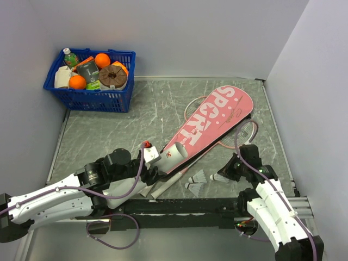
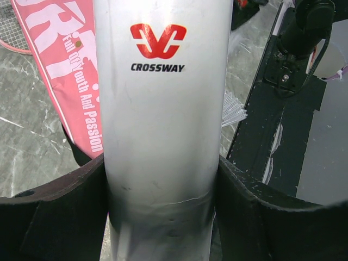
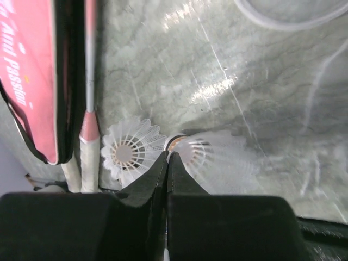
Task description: Pack up the badminton gear
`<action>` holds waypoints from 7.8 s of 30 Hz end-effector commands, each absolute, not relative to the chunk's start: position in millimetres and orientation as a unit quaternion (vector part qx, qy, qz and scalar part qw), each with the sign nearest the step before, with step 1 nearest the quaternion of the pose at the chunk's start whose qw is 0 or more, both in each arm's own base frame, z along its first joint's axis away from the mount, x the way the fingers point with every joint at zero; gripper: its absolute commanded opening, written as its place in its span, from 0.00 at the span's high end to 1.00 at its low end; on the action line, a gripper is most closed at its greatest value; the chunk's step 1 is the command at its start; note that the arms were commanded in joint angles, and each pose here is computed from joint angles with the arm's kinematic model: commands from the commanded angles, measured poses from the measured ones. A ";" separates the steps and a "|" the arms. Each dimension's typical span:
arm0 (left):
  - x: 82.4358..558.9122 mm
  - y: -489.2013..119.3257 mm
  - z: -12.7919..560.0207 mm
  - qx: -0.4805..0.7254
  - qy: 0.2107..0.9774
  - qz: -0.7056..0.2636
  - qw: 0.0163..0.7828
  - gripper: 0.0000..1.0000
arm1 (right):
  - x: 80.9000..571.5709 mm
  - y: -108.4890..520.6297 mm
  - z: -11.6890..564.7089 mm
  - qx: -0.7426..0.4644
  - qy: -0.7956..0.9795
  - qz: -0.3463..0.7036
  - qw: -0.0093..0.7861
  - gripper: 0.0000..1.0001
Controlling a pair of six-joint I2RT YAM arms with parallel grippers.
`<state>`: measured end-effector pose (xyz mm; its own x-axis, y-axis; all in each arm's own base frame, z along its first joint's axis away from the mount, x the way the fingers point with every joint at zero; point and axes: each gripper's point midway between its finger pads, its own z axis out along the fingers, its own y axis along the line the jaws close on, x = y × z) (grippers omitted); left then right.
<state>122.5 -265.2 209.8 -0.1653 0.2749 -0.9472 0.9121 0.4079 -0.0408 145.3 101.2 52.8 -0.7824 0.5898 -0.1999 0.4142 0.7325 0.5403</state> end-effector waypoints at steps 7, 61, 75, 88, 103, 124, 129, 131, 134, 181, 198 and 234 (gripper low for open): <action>111.0 -281.1 231.9 0.459 0.649 -0.370 0.482 0.99 | 172.7 73.8 182.9 0.176 0.901 0.195 0.345 1.00; 87.8 -283.0 249.7 0.490 0.585 -0.405 0.503 0.99 | 92.3 288.5 280.3 -0.218 0.772 0.559 0.209 1.00; 87.1 -281.7 255.3 0.486 0.579 -0.410 0.511 0.99 | 81.1 305.6 270.2 -0.233 0.768 0.560 0.205 0.57; 85.3 -281.5 254.7 0.489 0.578 -0.412 0.508 0.99 | 113.5 223.8 279.0 -0.145 0.824 0.431 0.338 0.40; 86.1 -280.7 255.1 0.486 0.582 -0.410 0.507 0.99 | 122.6 155.2 146.7 0.034 0.924 0.260 0.280 0.37; 87.9 -281.6 248.4 0.489 0.589 -0.403 0.501 0.99 | 154.1 175.2 77.4 0.016 0.911 0.308 0.275 0.48; 88.7 -282.1 246.3 0.490 0.592 -0.401 0.499 0.99 | 151.4 184.3 73.9 0.003 0.901 0.338 0.274 0.48; 88.9 -282.8 245.4 0.489 0.593 -0.401 0.498 0.99 | 152.0 185.1 71.8 0.003 0.900 0.339 0.272 0.49; 89.0 -282.8 244.6 0.490 0.594 -0.400 0.497 0.99 | 151.7 186.3 66.0 0.002 0.902 0.340 0.268 0.51; 87.8 -288.2 237.1 0.499 0.601 -0.400 0.480 0.99 | 106.9 178.8 324.7 -0.163 0.788 0.435 0.404 1.00; 87.7 -287.1 238.1 0.498 0.600 -0.400 0.482 0.99 | 105.9 216.8 323.8 -0.190 0.768 0.486 0.373 1.00; 87.9 -284.9 242.8 0.494 0.595 -0.401 0.491 0.99 | 93.6 282.8 275.6 -0.197 0.757 0.553 0.288 0.55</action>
